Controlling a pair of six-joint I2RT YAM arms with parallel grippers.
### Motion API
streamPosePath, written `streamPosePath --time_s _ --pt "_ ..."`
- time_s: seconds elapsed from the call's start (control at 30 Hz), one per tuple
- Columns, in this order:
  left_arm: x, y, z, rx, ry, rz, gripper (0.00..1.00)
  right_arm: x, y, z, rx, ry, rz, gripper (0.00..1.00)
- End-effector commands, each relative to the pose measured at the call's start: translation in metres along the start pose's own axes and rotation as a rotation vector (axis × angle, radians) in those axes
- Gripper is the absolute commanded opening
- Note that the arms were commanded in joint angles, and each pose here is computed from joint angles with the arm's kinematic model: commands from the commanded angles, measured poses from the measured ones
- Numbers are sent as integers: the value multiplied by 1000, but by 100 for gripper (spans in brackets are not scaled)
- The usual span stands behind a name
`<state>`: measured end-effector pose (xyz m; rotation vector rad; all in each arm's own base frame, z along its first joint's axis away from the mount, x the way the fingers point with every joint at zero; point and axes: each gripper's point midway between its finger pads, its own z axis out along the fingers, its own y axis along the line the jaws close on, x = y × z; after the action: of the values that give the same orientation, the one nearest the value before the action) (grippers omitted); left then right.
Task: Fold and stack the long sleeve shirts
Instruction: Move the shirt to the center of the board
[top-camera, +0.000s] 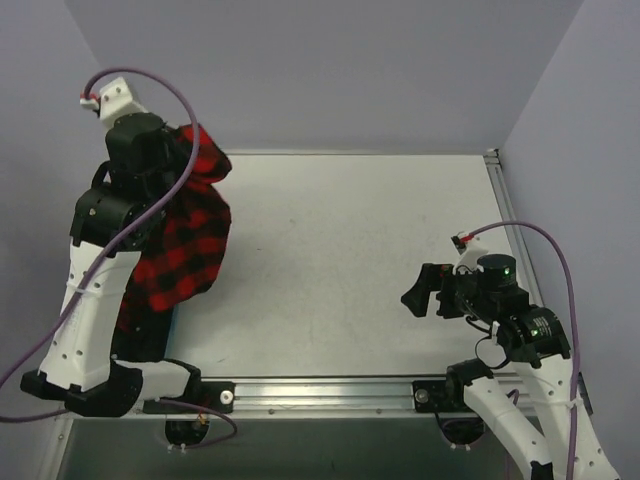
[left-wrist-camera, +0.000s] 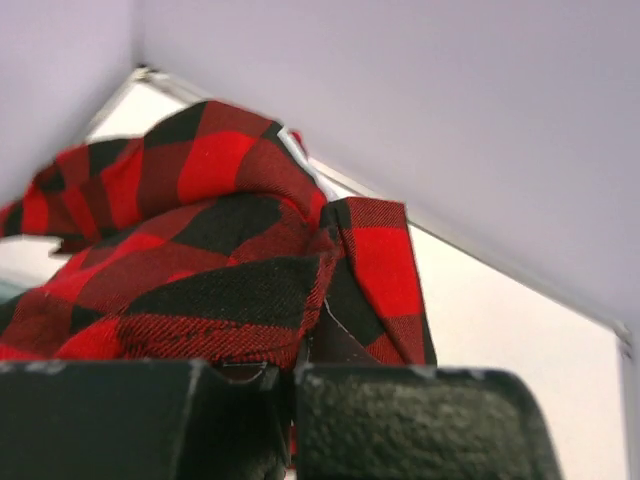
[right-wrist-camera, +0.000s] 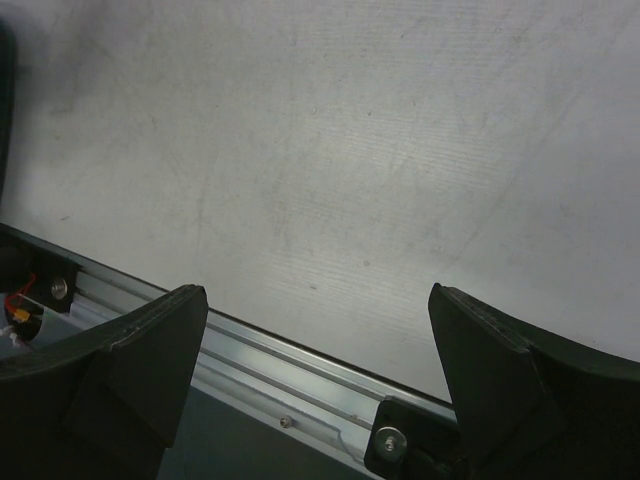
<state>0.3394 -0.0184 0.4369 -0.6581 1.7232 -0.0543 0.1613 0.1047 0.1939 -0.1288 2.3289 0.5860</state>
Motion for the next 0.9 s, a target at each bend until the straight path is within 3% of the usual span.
streamPosePath --time_s 0.0,0.17,0.3,0.37,0.4,0.43,0.47,0.5,0.53,0.57,0.6,0.63,0.67,0.73,0.77,0.87 --pt "-36 -97 -34 279 -68 52 0 -11 3 -14 14 -52 3 100" --pt "-60 -227 -125 732 -151 80 0 -16 1 -25 44 -85 7 100" --pt "-63 -269 -170 956 -180 11 0 -17 0 -34 58 -117 4 100" --pt "-28 -284 -167 1014 -121 12 0 -16 0 -35 58 -118 2 100" --pt "-41 -268 -180 1041 -146 -26 0 -16 0 -36 57 -120 1 100" --pt "8 -272 -154 1004 -108 -1 0 -16 0 -36 55 -121 -1 100" --pt "20 -262 -149 988 -109 -18 2 -14 0 -36 54 -113 4 100" --pt "6 -238 -159 993 -146 -80 12 -13 0 -35 53 -112 5 100" --pt "65 -227 -136 961 -92 -69 36 -12 0 -35 53 -107 3 100" --pt "81 -216 -136 968 -69 -82 47 -11 0 -34 49 -104 3 100" --pt "88 -195 -141 976 -52 -101 48 -8 0 -33 45 -97 5 100" --pt "115 -182 -140 972 25 -105 49 -7 0 -32 42 -93 2 100" --pt "178 -154 -125 921 139 -38 52 -6 1 -31 36 -86 -4 100" --pt "211 -108 -131 870 271 -64 67 0 7 -29 -8 -56 -21 100" --pt "252 -77 -124 808 358 -29 71 2 8 -27 -18 -49 -30 100" --pt "280 -14 -133 692 490 -86 80 8 3 -19 -6 -5 -28 100"
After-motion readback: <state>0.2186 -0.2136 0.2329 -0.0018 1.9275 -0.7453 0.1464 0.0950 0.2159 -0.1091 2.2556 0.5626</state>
